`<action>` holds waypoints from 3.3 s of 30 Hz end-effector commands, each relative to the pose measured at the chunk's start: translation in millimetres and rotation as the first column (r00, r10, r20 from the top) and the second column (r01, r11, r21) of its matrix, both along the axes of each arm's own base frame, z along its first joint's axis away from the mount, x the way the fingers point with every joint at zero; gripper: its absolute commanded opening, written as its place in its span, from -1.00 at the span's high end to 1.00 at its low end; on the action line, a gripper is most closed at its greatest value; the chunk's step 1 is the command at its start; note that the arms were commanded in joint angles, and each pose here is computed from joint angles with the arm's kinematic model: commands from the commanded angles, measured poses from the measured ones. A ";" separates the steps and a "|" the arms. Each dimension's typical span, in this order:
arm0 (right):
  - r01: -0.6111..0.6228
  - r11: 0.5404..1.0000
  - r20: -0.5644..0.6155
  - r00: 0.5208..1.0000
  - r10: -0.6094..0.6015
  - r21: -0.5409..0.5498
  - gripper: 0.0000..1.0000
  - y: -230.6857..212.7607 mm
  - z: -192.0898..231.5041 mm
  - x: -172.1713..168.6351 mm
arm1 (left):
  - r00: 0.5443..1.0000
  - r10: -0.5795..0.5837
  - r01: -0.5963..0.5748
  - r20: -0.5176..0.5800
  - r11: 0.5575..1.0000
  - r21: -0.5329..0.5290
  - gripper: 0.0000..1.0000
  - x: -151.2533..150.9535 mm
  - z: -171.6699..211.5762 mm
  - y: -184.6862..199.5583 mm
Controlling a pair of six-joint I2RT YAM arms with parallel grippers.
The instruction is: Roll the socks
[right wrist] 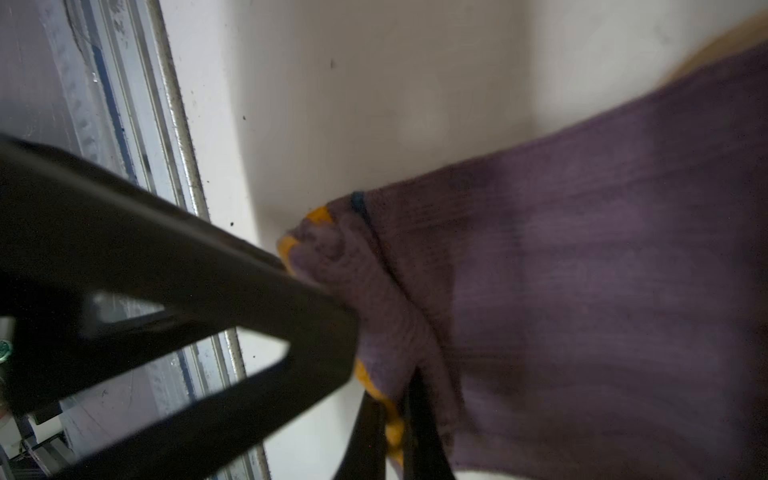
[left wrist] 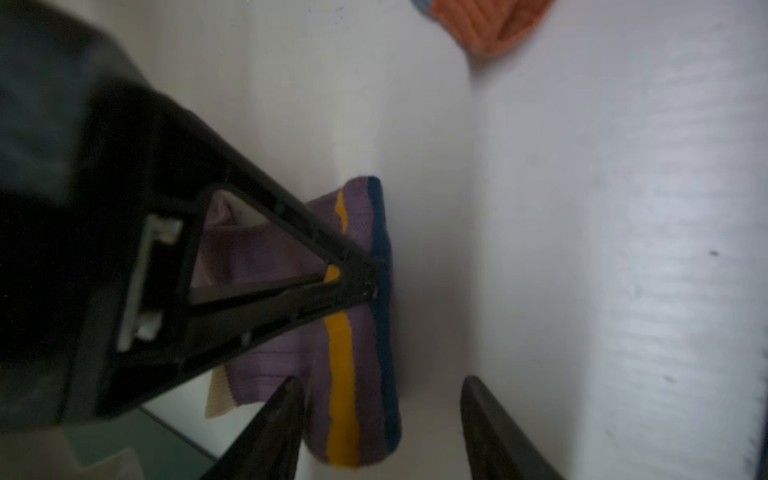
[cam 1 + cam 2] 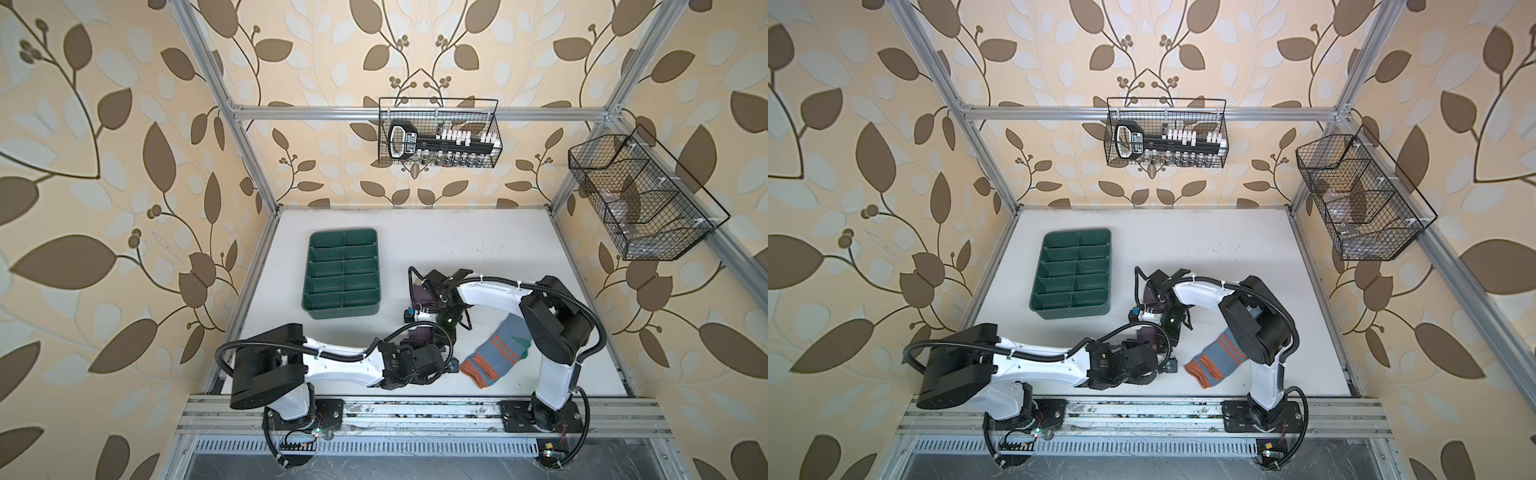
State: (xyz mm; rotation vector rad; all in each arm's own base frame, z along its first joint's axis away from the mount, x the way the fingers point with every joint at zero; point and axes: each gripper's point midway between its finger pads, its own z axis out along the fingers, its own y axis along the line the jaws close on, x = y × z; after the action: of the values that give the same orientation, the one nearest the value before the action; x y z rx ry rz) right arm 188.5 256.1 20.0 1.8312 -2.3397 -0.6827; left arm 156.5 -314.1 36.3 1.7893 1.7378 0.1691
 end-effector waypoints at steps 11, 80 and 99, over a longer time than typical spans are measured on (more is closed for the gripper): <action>0.043 0.999 0.214 0.976 -0.042 -0.001 0.68 -15.8 -5.7 37.0 | 0.997 0.067 -0.067 -0.023 0.998 0.008 1.00 10.9 -17.2 -7.8; -0.348 0.912 0.662 0.635 0.399 -0.216 1.00 -8.4 -28.6 -37.0 | 0.611 0.213 -0.381 -0.762 0.923 -0.048 0.55 67.1 24.1 13.3; -0.200 0.977 0.252 0.944 0.211 -0.069 1.00 -21.1 -1.2 -39.5 | 0.993 0.110 -0.068 0.037 0.813 -0.579 -0.28 29.0 297.0 128.8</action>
State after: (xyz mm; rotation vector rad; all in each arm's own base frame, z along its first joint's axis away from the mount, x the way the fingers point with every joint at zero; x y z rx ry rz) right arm 172.6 244.7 24.2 2.3834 -2.3158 -0.2471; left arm 223.6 -170.4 335.1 0.9816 1.6581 -0.1144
